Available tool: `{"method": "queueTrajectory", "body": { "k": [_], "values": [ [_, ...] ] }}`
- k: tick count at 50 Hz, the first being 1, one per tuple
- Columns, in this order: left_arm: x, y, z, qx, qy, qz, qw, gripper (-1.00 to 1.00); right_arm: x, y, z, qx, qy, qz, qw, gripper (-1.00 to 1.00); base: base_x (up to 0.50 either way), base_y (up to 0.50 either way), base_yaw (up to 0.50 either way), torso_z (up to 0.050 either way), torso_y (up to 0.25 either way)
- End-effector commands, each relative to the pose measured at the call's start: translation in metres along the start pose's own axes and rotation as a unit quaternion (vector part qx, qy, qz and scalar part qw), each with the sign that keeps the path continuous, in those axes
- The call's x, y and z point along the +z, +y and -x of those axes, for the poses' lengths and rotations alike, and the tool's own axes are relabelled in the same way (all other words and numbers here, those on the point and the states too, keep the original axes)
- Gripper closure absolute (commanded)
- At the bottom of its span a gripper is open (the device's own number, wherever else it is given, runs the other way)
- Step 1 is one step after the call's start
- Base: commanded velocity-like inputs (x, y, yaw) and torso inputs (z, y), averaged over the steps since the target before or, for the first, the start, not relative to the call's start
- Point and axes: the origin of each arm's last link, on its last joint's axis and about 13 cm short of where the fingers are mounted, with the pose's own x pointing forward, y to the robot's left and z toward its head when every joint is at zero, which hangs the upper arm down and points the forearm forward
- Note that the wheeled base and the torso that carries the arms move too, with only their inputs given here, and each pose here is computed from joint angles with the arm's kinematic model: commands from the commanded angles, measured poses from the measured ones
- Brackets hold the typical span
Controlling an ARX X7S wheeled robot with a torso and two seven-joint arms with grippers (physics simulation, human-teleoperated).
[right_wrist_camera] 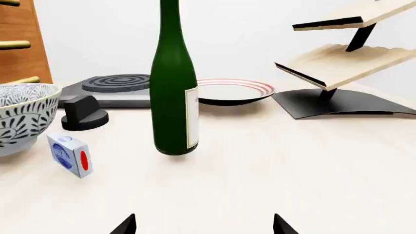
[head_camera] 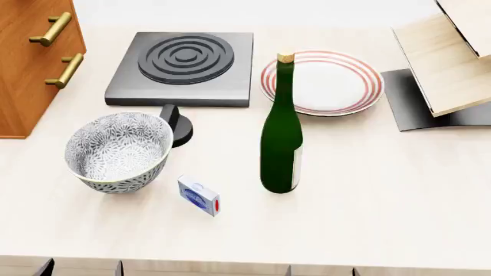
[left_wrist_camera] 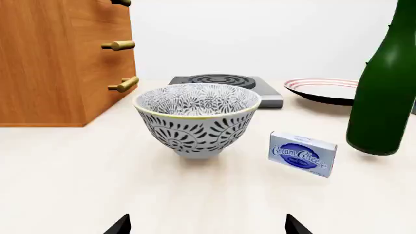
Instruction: Put the bowl on the top of the cabinet.
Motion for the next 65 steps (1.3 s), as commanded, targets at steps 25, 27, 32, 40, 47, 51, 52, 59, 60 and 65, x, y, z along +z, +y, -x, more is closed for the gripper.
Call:
{"method": "queueTrajectory", "body": {
  "k": [25,27,32,40,47,51,52,59,60,65],
  "values": [
    [0.065,-0.007,0.000,-0.015,-0.068,-0.001,0.998,-1.00,0.077,-0.008,0.000,0.000,-0.098,0.007,0.995,-1.00,0.00,0.00,0.00,0.000,0.000],
    [0.075,-0.007,0.000,-0.014,-0.079,-0.004,0.997,-1.00,0.087,-0.009,0.000,-0.002,-0.111,0.010,0.994,-1.00,0.00,0.00,0.00,0.000,0.000],
    [0.093,-0.008,-0.001,-0.011,-0.096,-0.012,0.995,-1.00,0.101,-0.011,0.000,-0.004,-0.126,0.010,0.992,-1.00,0.00,0.00,0.00,0.000,0.000],
    [0.101,-0.009,0.000,-0.010,-0.108,-0.018,0.994,-1.00,0.102,-0.012,-0.001,-0.006,-0.127,0.007,0.992,-1.00,0.00,0.00,0.00,0.000,0.000],
    [0.098,-0.008,0.000,-0.006,-0.108,-0.017,0.994,-1.00,0.100,-0.012,-0.001,-0.005,-0.124,0.003,0.992,-1.00,0.00,0.00,0.00,0.000,0.000],
    [0.097,-0.008,0.000,-0.007,-0.107,-0.018,0.994,-1.00,0.098,-0.012,0.000,0.007,-0.124,-0.003,0.992,-1.00,0.00,0.00,0.00,0.000,0.000],
    [0.097,-0.008,-0.001,-0.007,-0.107,-0.019,0.994,-1.00,0.098,-0.012,0.000,0.015,-0.123,-0.011,0.992,-1.00,0.00,0.00,0.00,0.000,0.000],
    [0.098,-0.008,0.001,-0.007,-0.108,-0.018,0.994,-1.00,0.097,-0.013,-0.002,0.006,-0.122,-0.008,0.992,-1.00,0.00,0.35,0.00,0.000,0.000],
    [0.097,-0.008,0.001,-0.006,-0.107,-0.016,0.994,-1.00,0.097,-0.013,-0.003,-0.004,-0.119,-0.007,0.993,-1.00,0.00,0.50,0.00,0.000,0.000],
    [0.097,-0.007,0.002,-0.005,-0.107,-0.016,0.994,-1.00,0.098,-0.013,-0.002,-0.002,-0.117,-0.012,0.993,-1.00,0.00,0.30,0.00,0.000,0.000]
  ]
}}
